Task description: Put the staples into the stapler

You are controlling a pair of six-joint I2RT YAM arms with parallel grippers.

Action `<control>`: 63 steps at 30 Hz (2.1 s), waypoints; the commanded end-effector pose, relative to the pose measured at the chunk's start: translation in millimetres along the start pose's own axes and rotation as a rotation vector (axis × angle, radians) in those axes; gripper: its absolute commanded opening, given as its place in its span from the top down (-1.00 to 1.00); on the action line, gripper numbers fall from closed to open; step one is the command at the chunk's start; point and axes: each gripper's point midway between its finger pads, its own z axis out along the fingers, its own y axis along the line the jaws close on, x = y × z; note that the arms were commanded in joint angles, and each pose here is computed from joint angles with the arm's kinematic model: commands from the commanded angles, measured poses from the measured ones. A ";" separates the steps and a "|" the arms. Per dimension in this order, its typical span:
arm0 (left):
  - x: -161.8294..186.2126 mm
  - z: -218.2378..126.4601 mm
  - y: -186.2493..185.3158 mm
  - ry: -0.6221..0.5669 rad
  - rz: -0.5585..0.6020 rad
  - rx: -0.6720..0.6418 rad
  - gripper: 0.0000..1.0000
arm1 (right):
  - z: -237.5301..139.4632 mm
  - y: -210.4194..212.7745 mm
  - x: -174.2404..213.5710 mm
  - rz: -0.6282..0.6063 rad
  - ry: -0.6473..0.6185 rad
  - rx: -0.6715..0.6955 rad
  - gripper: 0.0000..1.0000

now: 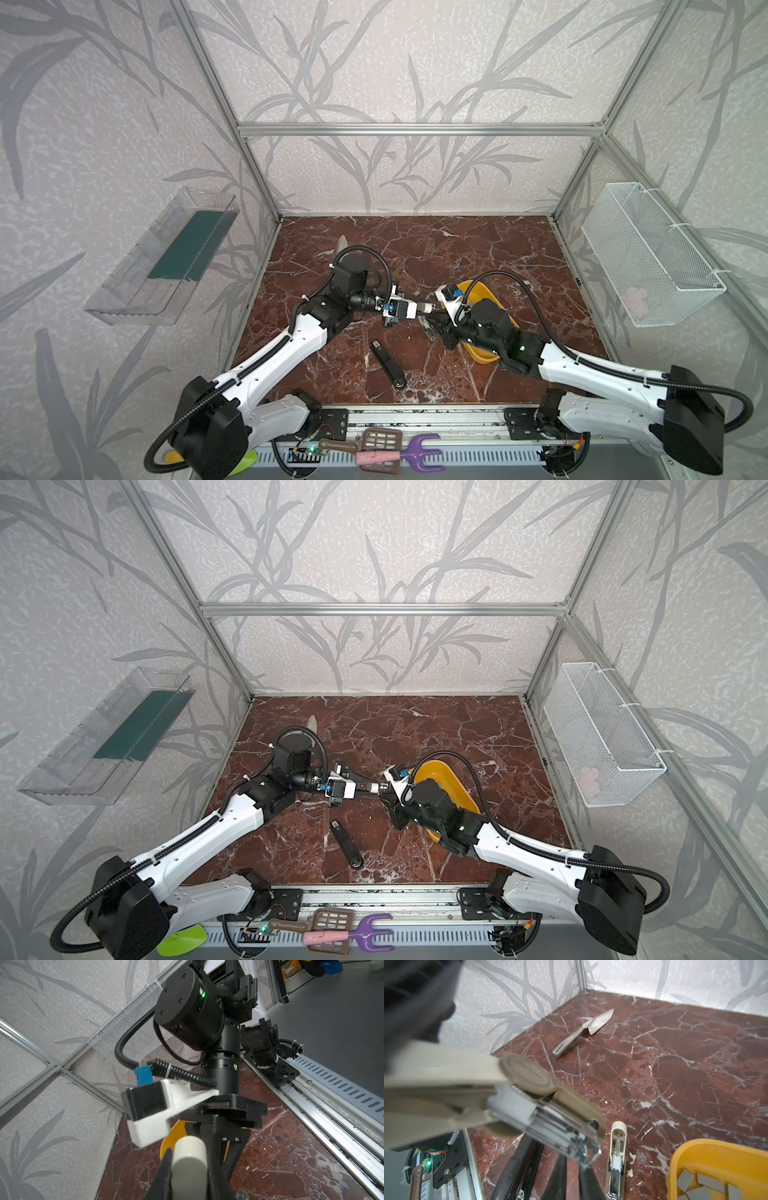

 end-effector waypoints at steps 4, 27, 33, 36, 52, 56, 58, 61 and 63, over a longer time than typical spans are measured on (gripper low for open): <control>9.0 -10.6 11.3 -0.010 -0.021 -0.026 1.00 | -23.8 6.8 -23.2 -0.054 -0.151 -0.032 0.64; -28.0 19.5 -34.3 -0.149 -0.128 0.239 1.00 | -31.4 63.7 -21.4 -0.231 -0.169 -0.212 -0.27; -32.2 20.4 -35.8 -0.169 -0.138 0.253 1.00 | -25.8 63.1 -20.2 -0.227 -0.151 -0.204 0.12; -33.0 20.1 -36.2 -0.169 -0.138 0.253 1.00 | -25.6 59.0 -19.5 -0.227 -0.148 -0.182 0.23; 4.9 -11.5 24.4 0.016 -0.085 -0.129 -0.42 | -18.6 46.3 -22.0 -0.165 -0.124 -0.101 0.79; 38.2 -61.1 69.5 0.160 -0.061 -0.384 -0.47 | -3.0 35.7 -12.9 -0.138 -0.046 -0.033 0.85; 57.3 -84.4 86.5 0.244 -0.055 -0.482 -0.47 | 6.1 34.7 -7.3 -0.129 -0.002 -0.020 0.85; 78.3 -113.3 104.3 0.345 -0.047 -0.607 -0.47 | 21.4 30.4 3.1 -0.090 0.107 0.024 0.86; 84.5 -127.1 112.9 0.387 -0.040 -0.676 -0.46 | 32.3 27.5 13.1 -0.067 0.190 0.054 0.88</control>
